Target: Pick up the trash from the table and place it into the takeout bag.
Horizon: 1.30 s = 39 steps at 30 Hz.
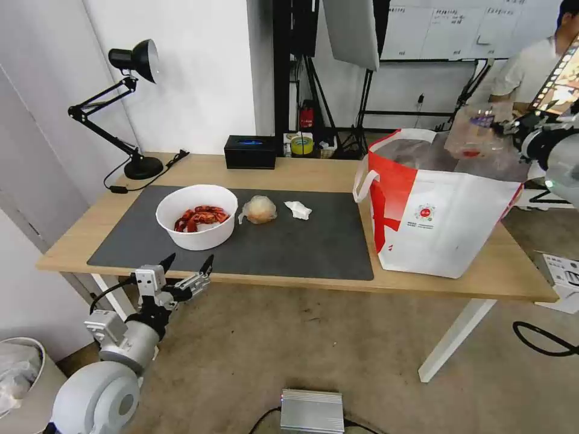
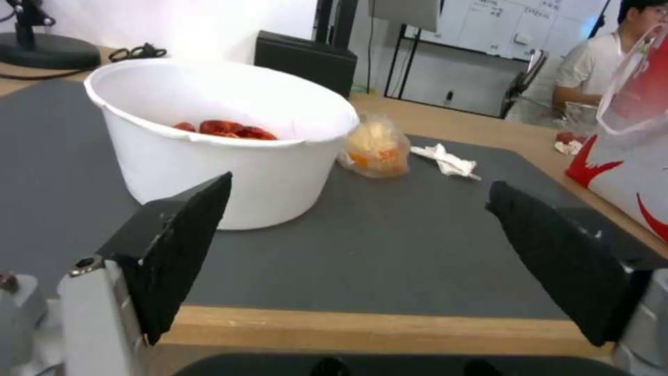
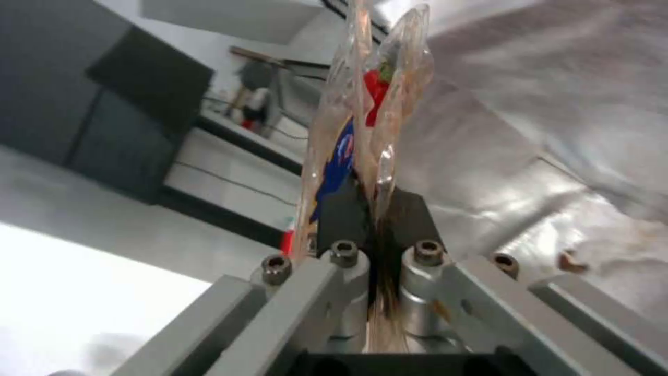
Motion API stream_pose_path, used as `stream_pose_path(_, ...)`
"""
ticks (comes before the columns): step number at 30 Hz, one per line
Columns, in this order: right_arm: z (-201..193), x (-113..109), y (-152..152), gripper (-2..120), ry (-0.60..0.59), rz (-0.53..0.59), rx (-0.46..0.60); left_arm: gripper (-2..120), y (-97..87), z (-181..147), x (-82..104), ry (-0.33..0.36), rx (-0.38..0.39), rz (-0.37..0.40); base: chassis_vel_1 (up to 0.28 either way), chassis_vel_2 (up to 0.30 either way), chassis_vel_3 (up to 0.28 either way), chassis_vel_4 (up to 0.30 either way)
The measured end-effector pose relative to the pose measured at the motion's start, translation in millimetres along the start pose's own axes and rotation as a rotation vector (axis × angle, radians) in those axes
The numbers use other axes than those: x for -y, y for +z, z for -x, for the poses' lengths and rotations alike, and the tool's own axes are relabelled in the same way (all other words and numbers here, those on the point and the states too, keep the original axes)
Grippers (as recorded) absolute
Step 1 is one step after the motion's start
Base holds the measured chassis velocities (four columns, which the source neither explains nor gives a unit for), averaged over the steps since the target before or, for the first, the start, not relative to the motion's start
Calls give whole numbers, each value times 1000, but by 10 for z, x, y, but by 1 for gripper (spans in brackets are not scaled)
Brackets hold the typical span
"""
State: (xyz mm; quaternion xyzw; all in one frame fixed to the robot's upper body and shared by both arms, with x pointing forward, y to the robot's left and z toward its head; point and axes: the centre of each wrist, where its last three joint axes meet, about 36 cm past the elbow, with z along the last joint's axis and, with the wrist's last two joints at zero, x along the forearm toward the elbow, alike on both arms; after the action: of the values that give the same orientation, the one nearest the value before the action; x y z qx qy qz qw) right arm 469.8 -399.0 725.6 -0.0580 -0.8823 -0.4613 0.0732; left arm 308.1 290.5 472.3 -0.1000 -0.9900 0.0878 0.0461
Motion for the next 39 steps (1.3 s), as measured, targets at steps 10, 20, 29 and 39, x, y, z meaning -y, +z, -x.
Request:
stream_pose_path(10,188,-70,58,0,171,68,-16,100,59,11,27,0,-6,-15,0,0,0,0)
stream_pose_path(20,318,-29,143,26,206,84,-44,100,64,-7,5,-13,-6,-19,0,0,0,0)
stream_pose_path(29,317,7,180,54,202,70,-52,100,72,-24,2,-17,-7,-22,0,0,0,0)
stream_pose_path(39,142,56,408,94,-41,-22,83,100,75,-28,9,-18,-6,-25,0,0,0,0)
